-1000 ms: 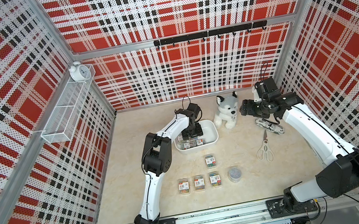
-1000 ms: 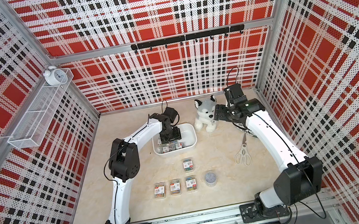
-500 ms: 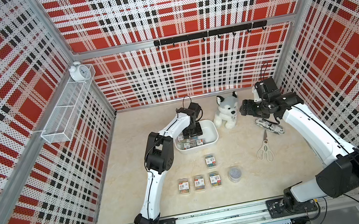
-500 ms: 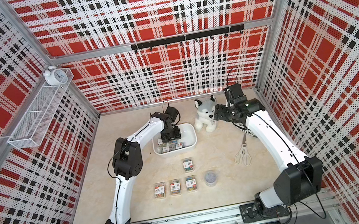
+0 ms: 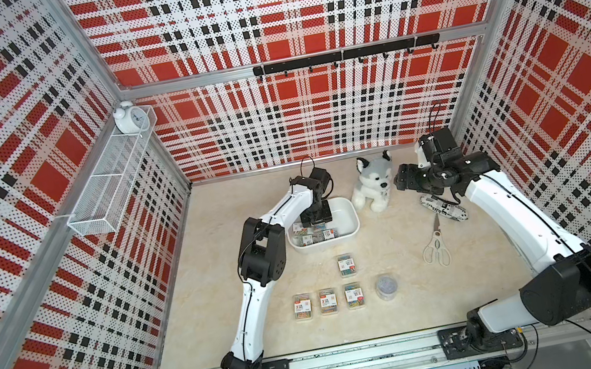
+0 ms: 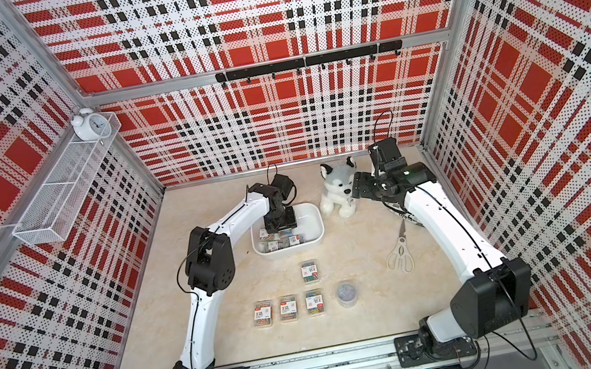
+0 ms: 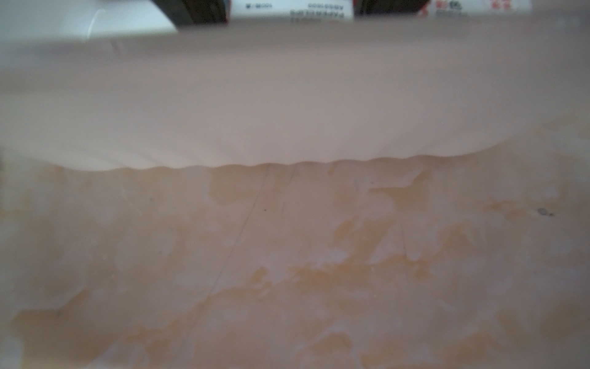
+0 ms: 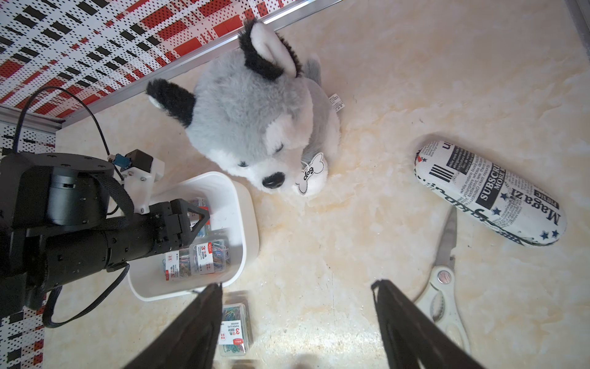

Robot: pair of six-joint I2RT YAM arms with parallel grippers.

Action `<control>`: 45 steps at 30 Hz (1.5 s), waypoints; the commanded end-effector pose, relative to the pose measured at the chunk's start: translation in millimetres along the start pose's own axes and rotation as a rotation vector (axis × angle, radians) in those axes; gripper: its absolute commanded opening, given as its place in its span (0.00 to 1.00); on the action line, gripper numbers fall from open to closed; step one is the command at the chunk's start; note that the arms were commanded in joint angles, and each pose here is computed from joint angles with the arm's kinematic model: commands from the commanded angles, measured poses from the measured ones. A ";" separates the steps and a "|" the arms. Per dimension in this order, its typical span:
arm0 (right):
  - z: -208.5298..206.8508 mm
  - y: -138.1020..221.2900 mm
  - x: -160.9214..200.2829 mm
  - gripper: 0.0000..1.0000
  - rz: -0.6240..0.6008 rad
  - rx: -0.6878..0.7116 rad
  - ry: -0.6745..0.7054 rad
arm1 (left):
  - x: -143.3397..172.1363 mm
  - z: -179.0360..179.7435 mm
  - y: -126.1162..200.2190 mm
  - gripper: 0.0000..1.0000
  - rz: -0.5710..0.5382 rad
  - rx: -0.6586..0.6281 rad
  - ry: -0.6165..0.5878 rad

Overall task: Take the paper clips out of the storage box
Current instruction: Pick up the boxed paper clips from the storage box, then place the boxed paper clips at the center of the board.

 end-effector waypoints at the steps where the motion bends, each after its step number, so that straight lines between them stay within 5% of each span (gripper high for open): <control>1: 3.1 3.2 -5.5 0.80 -0.027 -0.017 -0.004 | 0.3 0.7 -4.9 0.60 0.010 -0.016 -0.017; 15: 4.7 2.9 -6.9 0.80 -0.027 -0.022 -0.006 | -12.8 -13.8 31.7 0.56 -0.071 0.028 -0.038; 25: 7.3 -0.3 -9.8 0.80 -0.025 -0.028 -0.006 | -27.2 -24.2 90.0 0.55 -0.162 0.082 -0.046; 38: 8.2 -0.1 -20.0 0.80 -0.032 -0.008 0.005 | 13.7 -27.7 180.5 0.55 -0.251 0.129 -0.059; 45: 11.9 -2.3 -27.8 0.80 -0.038 -0.017 0.004 | 47.9 -22.1 202.8 0.54 -0.257 0.138 -0.042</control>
Point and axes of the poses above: each gripper's point midway between its finger pads, its own y axis back along the fingers, its own z axis along the line the jaws close on, x = y × z, the point moved 1 cm from there along y, back along the fingers, and after that the axes turned 4 degrees about -y, right-handed, at the moved point
